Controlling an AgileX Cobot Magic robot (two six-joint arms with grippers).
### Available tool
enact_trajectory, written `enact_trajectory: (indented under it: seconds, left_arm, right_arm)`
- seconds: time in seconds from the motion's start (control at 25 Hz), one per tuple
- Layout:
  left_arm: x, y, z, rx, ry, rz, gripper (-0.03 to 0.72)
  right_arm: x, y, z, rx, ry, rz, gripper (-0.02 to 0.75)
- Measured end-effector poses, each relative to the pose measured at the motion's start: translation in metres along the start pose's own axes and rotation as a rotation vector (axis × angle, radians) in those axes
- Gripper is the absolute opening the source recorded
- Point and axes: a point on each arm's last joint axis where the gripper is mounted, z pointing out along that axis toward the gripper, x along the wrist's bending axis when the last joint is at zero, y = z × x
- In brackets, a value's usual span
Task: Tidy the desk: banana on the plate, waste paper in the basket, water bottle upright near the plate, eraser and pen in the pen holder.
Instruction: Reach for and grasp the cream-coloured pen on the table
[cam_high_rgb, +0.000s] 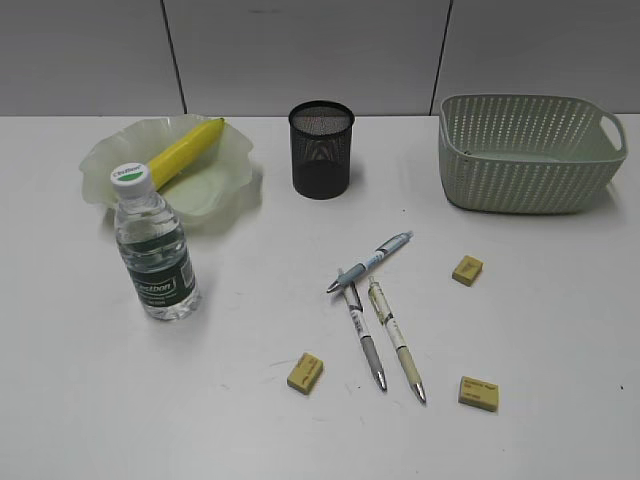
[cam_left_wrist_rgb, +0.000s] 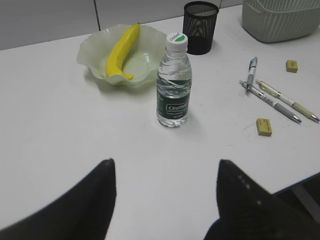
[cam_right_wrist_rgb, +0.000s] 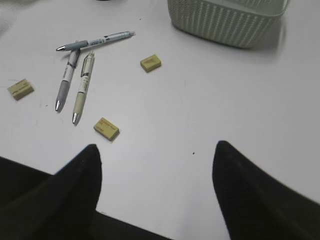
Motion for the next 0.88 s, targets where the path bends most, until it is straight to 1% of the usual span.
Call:
enact_trajectory:
  seconds: [0.24,0.32,0.52,0.6,0.76,0.88]
  left_arm:
    - [0.0,0.0,0.0,-0.001,0.0,0.0,0.468]
    - [0.0,0.0,0.0,-0.001,0.0,0.0,0.468]
    - [0.0,0.0,0.0,-0.001,0.0,0.0,0.468]
    - [0.0,0.0,0.0,-0.001,0.0,0.0,0.468]
    - [0.0,0.0,0.0,-0.001,0.0,0.0,0.468]
    - [0.0,0.0,0.0,-0.001,0.0,0.0,0.468]
  right_arm:
    - [-0.007,0.049,0.049,0.176,0.053,0.034,0.546]
    - [-0.01,0.066,0.072,0.25,0.075,0.053,0.546]
    - [-0.016,0.103,0.112,0.316,0.102,0.085,0.546]
    - [-0.016,0.11,0.133,0.367,0.114,0.1,0.546]
    - [-0.002,0.115,0.171,0.491,0.13,0.116,0.546]
    - [0.018,0.113,0.197,0.625,0.099,0.102,0.546]
